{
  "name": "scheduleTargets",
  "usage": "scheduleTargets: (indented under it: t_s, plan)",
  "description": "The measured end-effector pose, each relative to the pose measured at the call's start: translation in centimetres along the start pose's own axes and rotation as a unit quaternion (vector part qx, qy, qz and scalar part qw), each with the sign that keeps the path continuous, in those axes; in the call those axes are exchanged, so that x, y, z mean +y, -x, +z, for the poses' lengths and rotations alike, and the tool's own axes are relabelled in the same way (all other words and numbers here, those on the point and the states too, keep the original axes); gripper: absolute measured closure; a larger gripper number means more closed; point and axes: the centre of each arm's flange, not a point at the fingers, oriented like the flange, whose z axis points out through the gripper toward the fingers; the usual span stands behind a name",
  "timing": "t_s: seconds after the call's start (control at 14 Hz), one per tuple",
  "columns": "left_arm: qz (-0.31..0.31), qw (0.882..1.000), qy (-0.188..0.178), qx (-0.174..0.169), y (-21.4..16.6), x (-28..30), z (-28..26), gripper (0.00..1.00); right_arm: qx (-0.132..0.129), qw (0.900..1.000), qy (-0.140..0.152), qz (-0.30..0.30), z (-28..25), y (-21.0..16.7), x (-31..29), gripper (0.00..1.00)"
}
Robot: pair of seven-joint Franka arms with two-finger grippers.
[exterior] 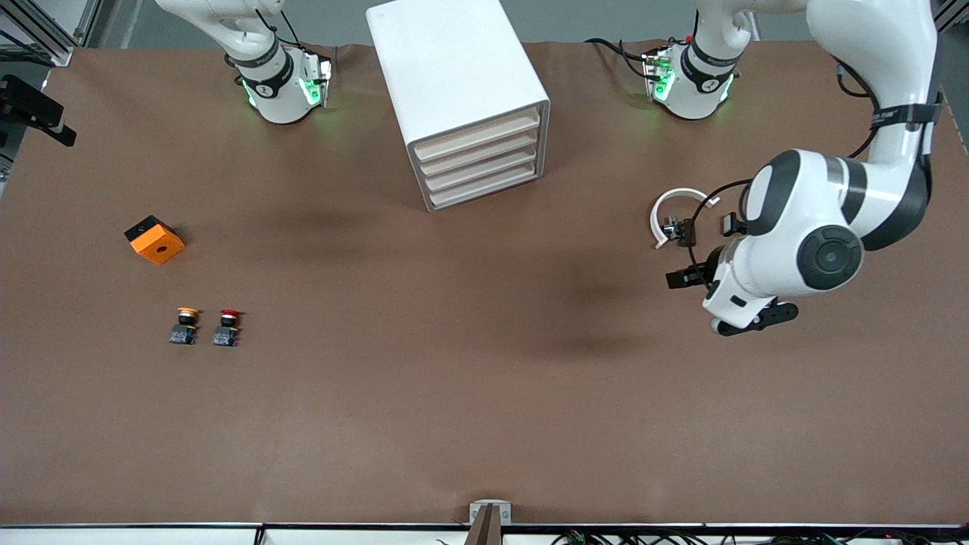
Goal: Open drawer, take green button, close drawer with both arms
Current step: 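Reach the left gripper to the white drawer and grip its front edge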
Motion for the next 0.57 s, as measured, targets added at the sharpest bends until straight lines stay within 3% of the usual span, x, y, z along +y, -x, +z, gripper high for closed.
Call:
scheduleTargets:
  t_s: [0.21, 0.43, 0.57]
  plan:
    - [-0.143, 0.990, -0.002, -0.007, -0.4, 3.9, 1.9, 0.00, 0.000, 1.000, 0.000, 0.000, 0.0, 0.0, 0.0, 0.00]
    - [-0.294, 0.954, 0.001, -0.060, 0.0, 8.7, 6.2, 0.00, 0.000, 1.000, 0.000, 0.000, 0.0, 0.0, 0.0, 0.00]
    - [-0.365, 0.924, 0.006, -0.118, 0.4, 10.6, 9.1, 0.00, 0.000, 1.000, 0.000, 0.000, 0.0, 0.0, 0.1, 0.00]
